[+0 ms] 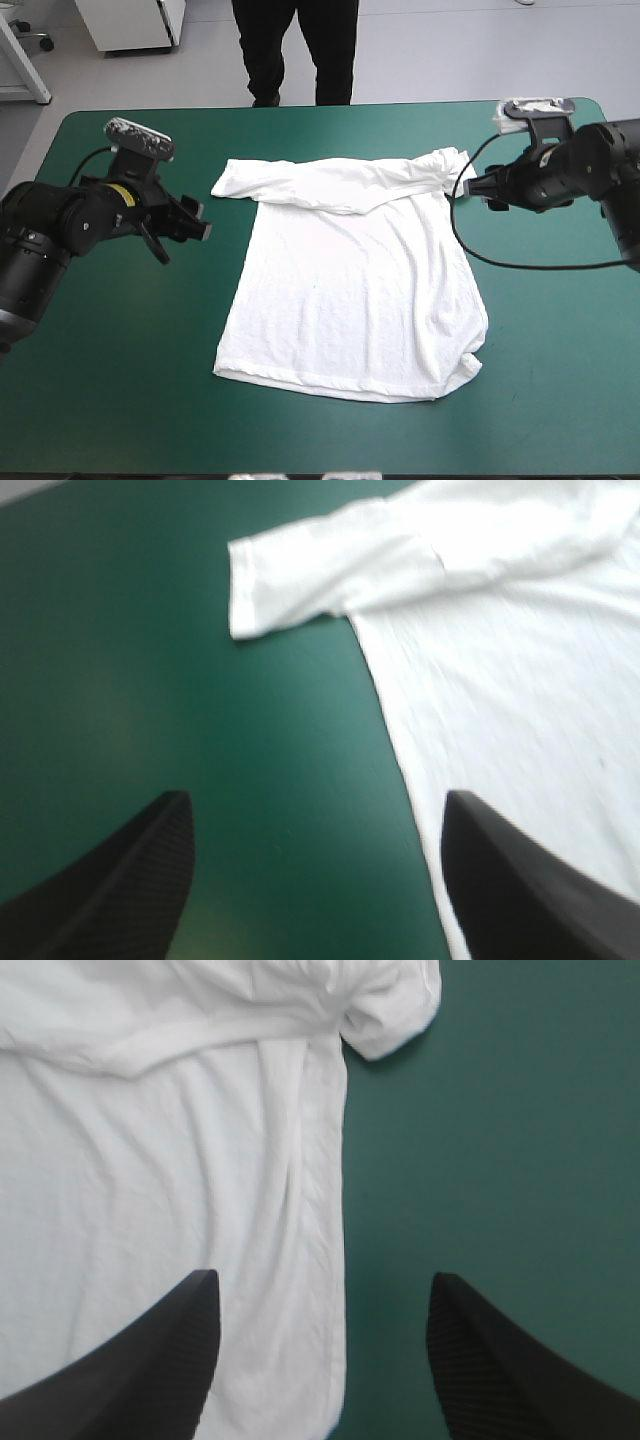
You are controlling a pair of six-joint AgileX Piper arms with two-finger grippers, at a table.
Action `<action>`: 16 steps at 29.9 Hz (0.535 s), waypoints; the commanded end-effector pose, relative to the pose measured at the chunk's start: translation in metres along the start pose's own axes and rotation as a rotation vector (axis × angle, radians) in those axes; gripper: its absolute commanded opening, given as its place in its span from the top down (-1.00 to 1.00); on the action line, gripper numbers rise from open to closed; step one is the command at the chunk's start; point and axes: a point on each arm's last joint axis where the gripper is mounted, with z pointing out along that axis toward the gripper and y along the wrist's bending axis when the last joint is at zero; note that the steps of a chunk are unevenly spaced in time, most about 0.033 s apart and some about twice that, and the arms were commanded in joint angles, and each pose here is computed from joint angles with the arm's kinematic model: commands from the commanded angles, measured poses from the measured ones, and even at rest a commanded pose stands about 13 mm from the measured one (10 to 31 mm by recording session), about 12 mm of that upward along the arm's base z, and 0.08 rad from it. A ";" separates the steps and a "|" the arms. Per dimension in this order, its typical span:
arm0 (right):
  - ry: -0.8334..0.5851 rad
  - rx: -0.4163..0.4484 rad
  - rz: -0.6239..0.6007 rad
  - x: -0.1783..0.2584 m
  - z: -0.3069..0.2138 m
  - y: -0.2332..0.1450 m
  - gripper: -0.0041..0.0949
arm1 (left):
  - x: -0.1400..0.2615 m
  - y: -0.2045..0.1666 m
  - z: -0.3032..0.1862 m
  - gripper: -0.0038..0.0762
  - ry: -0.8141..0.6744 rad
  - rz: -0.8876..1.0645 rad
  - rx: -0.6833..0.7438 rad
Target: Fold the cloth
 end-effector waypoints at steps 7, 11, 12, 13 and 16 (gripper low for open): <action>-0.019 0.086 0.008 0.034 -0.019 -0.011 -0.25 | 0.044 -0.035 0.011 -0.32 0.269 -0.090 0.121; -0.019 0.086 0.021 0.034 -0.019 -0.011 -0.25 | 0.069 -0.054 0.032 -0.32 0.346 -0.110 0.153; -0.021 0.086 0.028 0.034 -0.019 -0.011 -0.25 | 0.076 -0.059 0.037 -0.32 0.359 -0.119 0.156; -0.021 0.086 0.027 0.034 -0.019 -0.011 -0.25 | 0.080 -0.063 0.041 -0.32 0.367 -0.122 0.161; -0.021 0.086 0.030 0.034 -0.019 -0.011 -0.25 | 0.094 -0.071 0.051 -0.32 0.393 -0.133 0.162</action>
